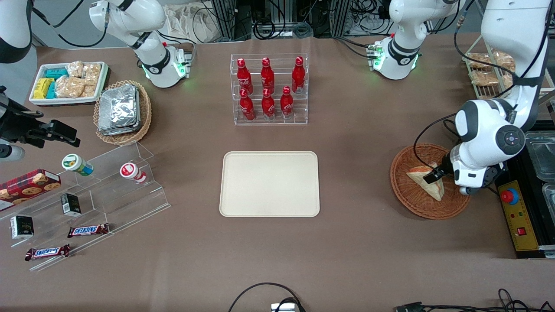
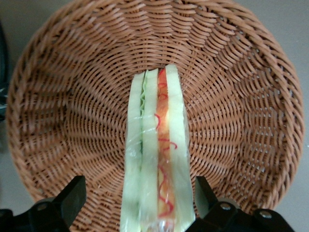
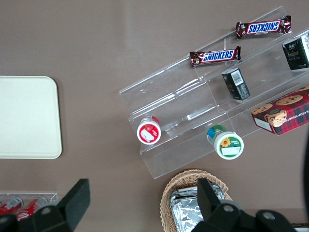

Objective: Place sandwich from basket to tray
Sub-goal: 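Lower the left gripper and close it on the wrapped sandwich, then lift the sandwich out of the basket with the left gripper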

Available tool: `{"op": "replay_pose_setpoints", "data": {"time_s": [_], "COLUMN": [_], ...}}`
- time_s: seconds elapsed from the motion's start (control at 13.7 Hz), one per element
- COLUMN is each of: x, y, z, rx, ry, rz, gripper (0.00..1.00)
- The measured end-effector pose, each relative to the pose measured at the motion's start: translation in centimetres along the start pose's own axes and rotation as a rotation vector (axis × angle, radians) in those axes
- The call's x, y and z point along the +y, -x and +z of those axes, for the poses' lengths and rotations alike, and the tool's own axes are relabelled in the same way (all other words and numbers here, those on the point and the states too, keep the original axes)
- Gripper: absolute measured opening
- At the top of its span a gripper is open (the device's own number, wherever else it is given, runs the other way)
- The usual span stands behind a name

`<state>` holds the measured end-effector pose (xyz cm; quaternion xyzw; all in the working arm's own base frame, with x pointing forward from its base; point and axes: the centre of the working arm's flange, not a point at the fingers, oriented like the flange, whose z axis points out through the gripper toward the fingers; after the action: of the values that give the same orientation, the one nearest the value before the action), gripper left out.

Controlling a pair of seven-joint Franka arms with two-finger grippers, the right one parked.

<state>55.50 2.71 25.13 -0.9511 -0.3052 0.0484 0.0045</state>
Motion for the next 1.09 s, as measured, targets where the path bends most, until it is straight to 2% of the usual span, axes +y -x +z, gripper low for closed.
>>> {"op": "replay_pose_setpoints", "data": {"time_s": [0.22, 0.36, 0.44, 0.51, 0.66, 0.8, 0.88, 1.09], "x": [0.3, 1.1, 1.5, 1.9, 2.7, 4.3, 5.6, 11.2], "y": [-0.1, -0.1, -0.3, -0.5, -1.0, -1.2, -0.6, 3.1], "z": [1.3, 0.6, -0.2, -1.4, -5.8, -11.9, -14.8, -19.8], "rx": [-0.003, 0.015, 0.021, 0.012, -0.03, -0.057, -0.061, -0.041], "ry": [0.0, -0.002, -0.01, -0.036, -0.088, -0.113, -0.116, -0.088], "rz": [0.006, 0.031, 0.049, 0.07, 0.119, 0.164, 0.194, 0.306], "gripper": [0.61, 0.42, 0.37, 0.36, 0.34, 0.25, 0.2, 0.2]}}
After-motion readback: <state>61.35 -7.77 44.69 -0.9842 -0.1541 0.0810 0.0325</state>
